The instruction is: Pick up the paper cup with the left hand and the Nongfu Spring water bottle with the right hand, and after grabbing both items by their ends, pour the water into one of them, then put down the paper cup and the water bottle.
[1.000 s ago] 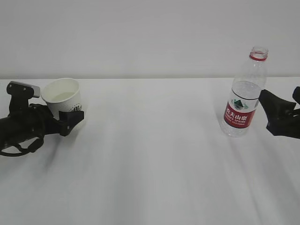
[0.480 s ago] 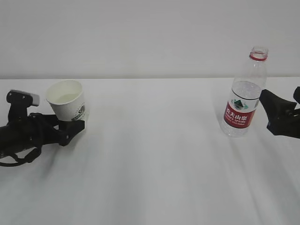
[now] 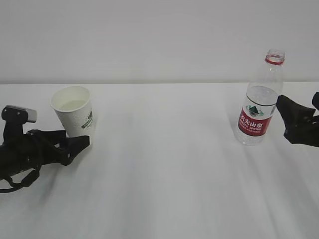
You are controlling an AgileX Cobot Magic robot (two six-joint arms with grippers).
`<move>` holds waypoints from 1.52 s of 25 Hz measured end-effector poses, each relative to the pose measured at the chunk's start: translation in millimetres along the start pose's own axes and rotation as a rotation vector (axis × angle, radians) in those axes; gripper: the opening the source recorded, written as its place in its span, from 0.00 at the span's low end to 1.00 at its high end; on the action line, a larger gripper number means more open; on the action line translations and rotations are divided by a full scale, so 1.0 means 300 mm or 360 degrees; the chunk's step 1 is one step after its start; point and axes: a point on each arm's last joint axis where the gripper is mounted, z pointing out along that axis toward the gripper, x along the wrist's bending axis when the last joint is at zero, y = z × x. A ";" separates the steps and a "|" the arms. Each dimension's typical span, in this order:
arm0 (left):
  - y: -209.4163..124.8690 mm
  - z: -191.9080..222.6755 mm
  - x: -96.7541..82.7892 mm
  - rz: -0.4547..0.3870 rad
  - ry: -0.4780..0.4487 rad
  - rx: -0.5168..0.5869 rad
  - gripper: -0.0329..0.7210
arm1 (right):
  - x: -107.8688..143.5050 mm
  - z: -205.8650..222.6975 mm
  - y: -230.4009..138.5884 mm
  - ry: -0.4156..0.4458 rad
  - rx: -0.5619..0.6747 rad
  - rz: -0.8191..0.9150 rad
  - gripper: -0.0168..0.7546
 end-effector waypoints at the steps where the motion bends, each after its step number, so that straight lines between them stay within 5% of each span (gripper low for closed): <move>1: -0.004 -0.004 -0.002 -0.0005 -0.0002 0.0001 0.93 | 0.000 0.000 0.000 0.0000 0.0000 -0.0001 0.78; 18: -0.040 -0.043 -0.026 -0.0033 -0.0013 0.0025 0.88 | 0.000 0.000 0.000 0.0000 0.0000 -0.0008 0.78; 31: 0.055 -0.069 0.021 0.0080 0.0311 -0.0184 0.84 | 0.000 0.000 0.000 0.0000 0.0000 -0.0011 0.78; 38: 0.104 -0.086 0.014 0.0118 0.0339 -0.0263 0.83 | 0.000 0.000 0.000 0.0000 0.0000 -0.0011 0.78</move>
